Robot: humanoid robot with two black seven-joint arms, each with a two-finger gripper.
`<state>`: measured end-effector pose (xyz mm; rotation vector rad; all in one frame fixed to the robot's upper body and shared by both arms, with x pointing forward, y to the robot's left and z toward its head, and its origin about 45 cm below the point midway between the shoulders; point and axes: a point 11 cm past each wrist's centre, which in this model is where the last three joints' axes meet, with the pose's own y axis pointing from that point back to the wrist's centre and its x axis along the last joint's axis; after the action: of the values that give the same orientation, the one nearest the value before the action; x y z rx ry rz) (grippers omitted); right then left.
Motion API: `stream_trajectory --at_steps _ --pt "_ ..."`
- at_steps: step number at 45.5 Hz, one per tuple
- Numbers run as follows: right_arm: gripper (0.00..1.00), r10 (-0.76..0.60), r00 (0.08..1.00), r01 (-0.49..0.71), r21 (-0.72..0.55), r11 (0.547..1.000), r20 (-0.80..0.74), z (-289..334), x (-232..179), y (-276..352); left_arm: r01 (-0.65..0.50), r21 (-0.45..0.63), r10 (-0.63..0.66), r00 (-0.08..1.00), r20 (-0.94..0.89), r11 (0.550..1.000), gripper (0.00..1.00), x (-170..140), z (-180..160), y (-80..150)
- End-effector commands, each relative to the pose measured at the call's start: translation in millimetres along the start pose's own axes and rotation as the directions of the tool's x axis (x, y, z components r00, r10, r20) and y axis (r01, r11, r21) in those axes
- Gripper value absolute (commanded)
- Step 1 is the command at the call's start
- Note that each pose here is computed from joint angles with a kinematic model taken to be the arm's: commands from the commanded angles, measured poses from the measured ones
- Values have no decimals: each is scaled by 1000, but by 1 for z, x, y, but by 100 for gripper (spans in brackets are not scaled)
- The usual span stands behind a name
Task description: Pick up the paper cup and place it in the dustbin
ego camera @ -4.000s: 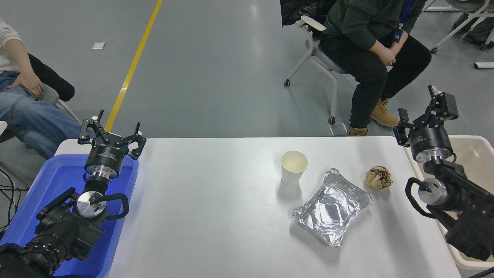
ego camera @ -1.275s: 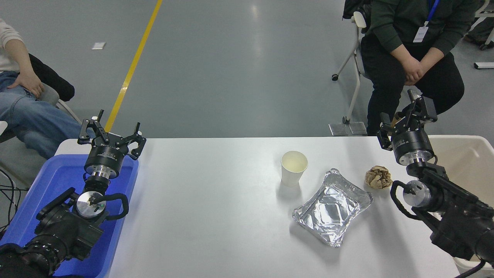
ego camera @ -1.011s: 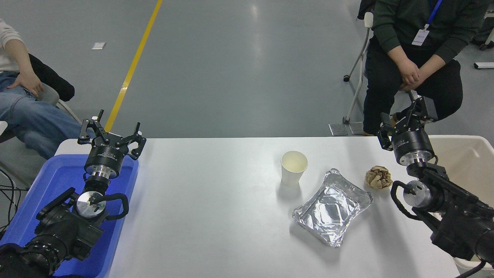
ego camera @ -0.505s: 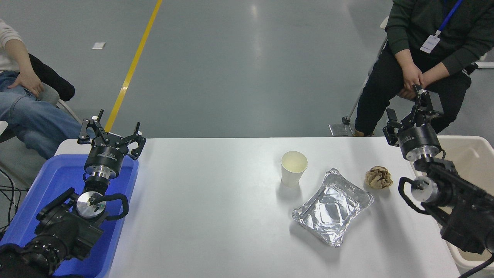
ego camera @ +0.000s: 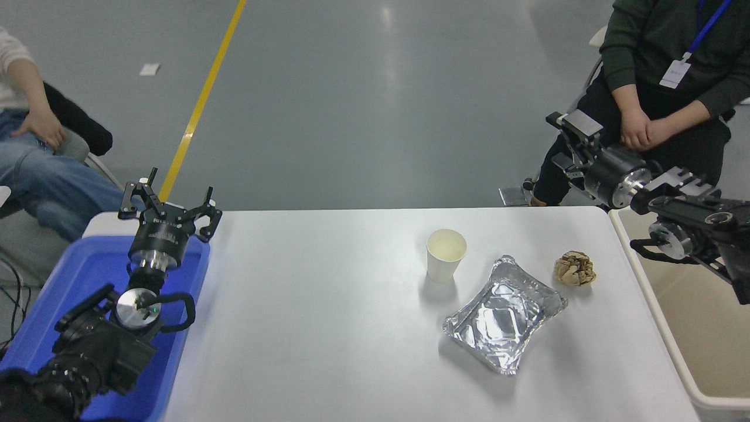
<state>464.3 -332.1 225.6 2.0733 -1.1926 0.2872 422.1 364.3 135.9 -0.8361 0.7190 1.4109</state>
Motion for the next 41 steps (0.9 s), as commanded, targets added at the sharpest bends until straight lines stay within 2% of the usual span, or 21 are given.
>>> stream_trajectory --at_steps 1,9,19,24,31,41 --pt "100 -206 919 93 -323 942 -337 -28 17 10 -1 0 1 1000 0 1000 99 0 0 0" --pt "100 -360 808 132 -452 882 -466 -66 7 5 -1 0 1 1000 0 1000 99 0 0 0" --pt "100 -493 671 171 -531 830 -554 -119 -18 -3 0 0 0 1000 0 1000 99 0 0 0" --pt "100 -548 637 214 -559 801 -542 -137 -28 0 -1 0 1 1000 0 1000 99 0 0 0" --pt "100 -650 614 321 -611 724 -448 -154 -37 15 -1 0 1 1000 0 1000 99 0 0 0" --pt "100 -665 604 321 -630 707 -439 -165 -33 22 2 0 -2 1000 -1 1000 99 -1 0 0"
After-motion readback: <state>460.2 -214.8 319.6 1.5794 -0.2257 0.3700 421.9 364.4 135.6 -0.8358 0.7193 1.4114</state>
